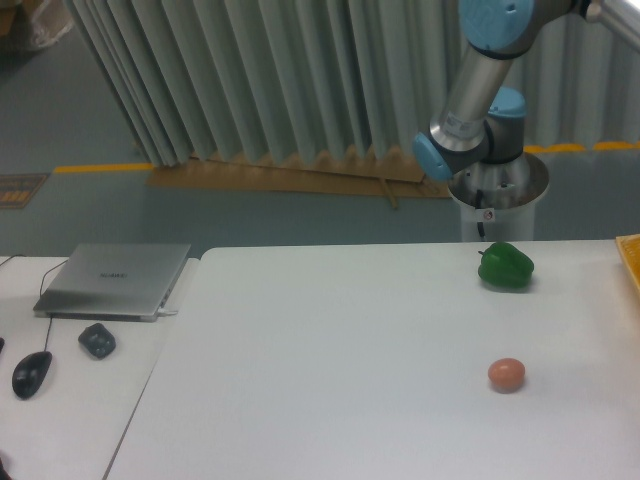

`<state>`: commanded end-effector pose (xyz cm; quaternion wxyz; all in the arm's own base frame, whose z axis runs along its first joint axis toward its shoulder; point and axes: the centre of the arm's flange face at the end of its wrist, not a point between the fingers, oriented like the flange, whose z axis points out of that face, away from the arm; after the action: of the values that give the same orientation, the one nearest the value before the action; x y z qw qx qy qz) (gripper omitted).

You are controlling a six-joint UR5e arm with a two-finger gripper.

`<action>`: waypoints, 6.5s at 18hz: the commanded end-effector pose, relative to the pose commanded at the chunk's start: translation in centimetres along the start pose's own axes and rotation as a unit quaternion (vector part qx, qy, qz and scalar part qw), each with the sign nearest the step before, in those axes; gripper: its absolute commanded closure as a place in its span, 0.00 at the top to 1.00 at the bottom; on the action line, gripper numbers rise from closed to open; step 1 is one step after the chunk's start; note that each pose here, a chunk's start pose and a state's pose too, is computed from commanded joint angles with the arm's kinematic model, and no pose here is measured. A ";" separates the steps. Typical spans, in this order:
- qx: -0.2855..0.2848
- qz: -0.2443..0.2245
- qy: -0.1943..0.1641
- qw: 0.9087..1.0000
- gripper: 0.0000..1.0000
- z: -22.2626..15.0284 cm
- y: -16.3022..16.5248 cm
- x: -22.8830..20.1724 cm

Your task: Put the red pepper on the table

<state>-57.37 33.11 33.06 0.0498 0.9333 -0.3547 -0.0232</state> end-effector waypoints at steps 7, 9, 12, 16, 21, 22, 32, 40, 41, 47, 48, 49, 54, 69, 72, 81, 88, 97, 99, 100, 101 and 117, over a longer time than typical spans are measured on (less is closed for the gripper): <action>0.036 -0.047 -0.009 0.998 0.51 -1.9 -5.8 0.8; 0.038 -0.059 -0.007 0.998 0.51 -2.4 -7.0 1.0; 0.059 -0.089 -0.009 0.994 0.51 -3.5 -9.1 1.2; 0.076 -0.131 -0.013 0.988 0.51 -4.1 -11.3 0.9; 0.075 -0.164 -0.010 0.984 0.51 -4.3 -13.8 0.8; 0.075 -0.170 -0.009 0.983 0.49 -4.1 -14.0 0.8; 0.067 -0.250 -0.026 0.966 0.49 -2.6 -18.7 -0.6; 0.025 -0.232 -0.026 0.972 0.49 0.2 -20.7 -1.6; 0.025 -0.231 -0.026 0.972 0.49 0.2 -20.7 -1.6; 0.010 -0.229 -0.037 0.973 0.49 2.0 -21.1 -2.3; 0.009 -0.225 -0.035 0.974 0.49 2.2 -22.0 -2.3; 0.007 -0.232 -0.034 0.972 0.49 2.4 -22.5 -2.3; 0.007 -0.234 -0.034 0.972 0.50 2.4 -22.6 -2.3; -0.010 -0.224 -0.048 0.973 1.00 0.7 -22.8 -1.7; -0.014 -0.229 -0.048 0.972 1.00 -0.7 -22.3 -0.8; -0.009 -0.231 -0.052 0.972 1.00 -2.3 -22.3 0.0; -0.006 -0.229 -0.053 0.972 1.00 -2.8 -22.4 0.4; -0.001 -0.230 -0.051 0.972 1.00 -2.8 -22.5 0.6; -0.001 -0.230 -0.052 0.972 1.00 -2.8 -22.5 0.5; 0.000 -0.229 -0.052 0.972 1.00 -2.8 -22.5 0.5; 0.000 -0.229 -0.052 0.972 1.00 -2.8 -22.5 0.5; 0.007 -0.231 -0.049 0.972 1.00 -3.3 -22.0 1.2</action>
<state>-41.70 48.90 33.92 0.0190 0.9881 -0.1318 -0.0773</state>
